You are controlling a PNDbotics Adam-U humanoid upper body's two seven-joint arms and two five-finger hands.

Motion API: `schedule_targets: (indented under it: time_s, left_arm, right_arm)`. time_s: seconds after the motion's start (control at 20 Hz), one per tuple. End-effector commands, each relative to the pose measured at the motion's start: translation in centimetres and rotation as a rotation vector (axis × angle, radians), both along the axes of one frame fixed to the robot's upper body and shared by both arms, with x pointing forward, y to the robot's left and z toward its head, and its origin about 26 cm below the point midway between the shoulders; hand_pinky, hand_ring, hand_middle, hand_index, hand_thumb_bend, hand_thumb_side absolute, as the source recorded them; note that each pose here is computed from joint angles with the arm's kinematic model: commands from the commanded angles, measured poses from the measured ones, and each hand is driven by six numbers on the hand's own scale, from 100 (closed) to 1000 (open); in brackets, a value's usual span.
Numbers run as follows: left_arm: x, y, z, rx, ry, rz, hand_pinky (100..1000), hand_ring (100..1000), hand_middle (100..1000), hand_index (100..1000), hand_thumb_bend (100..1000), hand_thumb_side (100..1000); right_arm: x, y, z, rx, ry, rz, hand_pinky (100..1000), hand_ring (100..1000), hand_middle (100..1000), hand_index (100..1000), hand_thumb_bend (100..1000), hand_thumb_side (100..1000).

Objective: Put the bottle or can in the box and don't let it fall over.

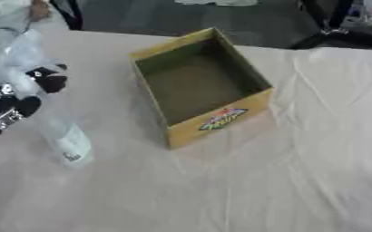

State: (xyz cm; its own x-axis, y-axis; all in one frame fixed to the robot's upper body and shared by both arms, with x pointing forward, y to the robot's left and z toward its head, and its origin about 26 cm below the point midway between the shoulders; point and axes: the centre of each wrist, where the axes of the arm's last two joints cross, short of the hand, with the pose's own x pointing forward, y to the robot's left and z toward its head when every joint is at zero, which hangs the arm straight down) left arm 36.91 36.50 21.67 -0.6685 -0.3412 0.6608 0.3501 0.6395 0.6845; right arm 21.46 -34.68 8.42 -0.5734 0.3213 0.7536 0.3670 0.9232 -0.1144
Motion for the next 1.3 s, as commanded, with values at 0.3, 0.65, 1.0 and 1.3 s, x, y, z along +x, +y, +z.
schedule_targets:
  time_s: [0.3, 0.65, 1.0, 1.3]
  left_arm:
    - [-0.11, -0.10, 1.20, 0.012, -0.016, -0.009, 1000, 1000, 1000, 780, 274, 751]
    - [-0.06, -0.22, 1.16, 0.013, -0.001, -0.017, 1000, 1000, 1000, 749, 251, 751]
    - [-0.01, -0.25, 1.04, 0.013, 0.014, -0.019, 1000, 1000, 1000, 721, 238, 760]
    - [0.02, -0.23, 0.97, 0.014, 0.025, -0.019, 1000, 1000, 1000, 705, 225, 764]
  right_arm:
    - [-0.02, -0.18, 0.55, -0.016, -0.008, 0.008, 917, 1000, 1000, 903, 100, 573]
    - [-0.03, -0.22, 0.56, -0.013, -0.008, 0.007, 918, 1000, 1000, 903, 100, 573]
    - [-0.03, -0.24, 0.57, -0.012, -0.009, 0.007, 918, 1000, 1000, 904, 100, 573]
    - [-0.02, -0.25, 0.59, -0.011, -0.009, 0.007, 918, 1000, 1000, 905, 100, 573]
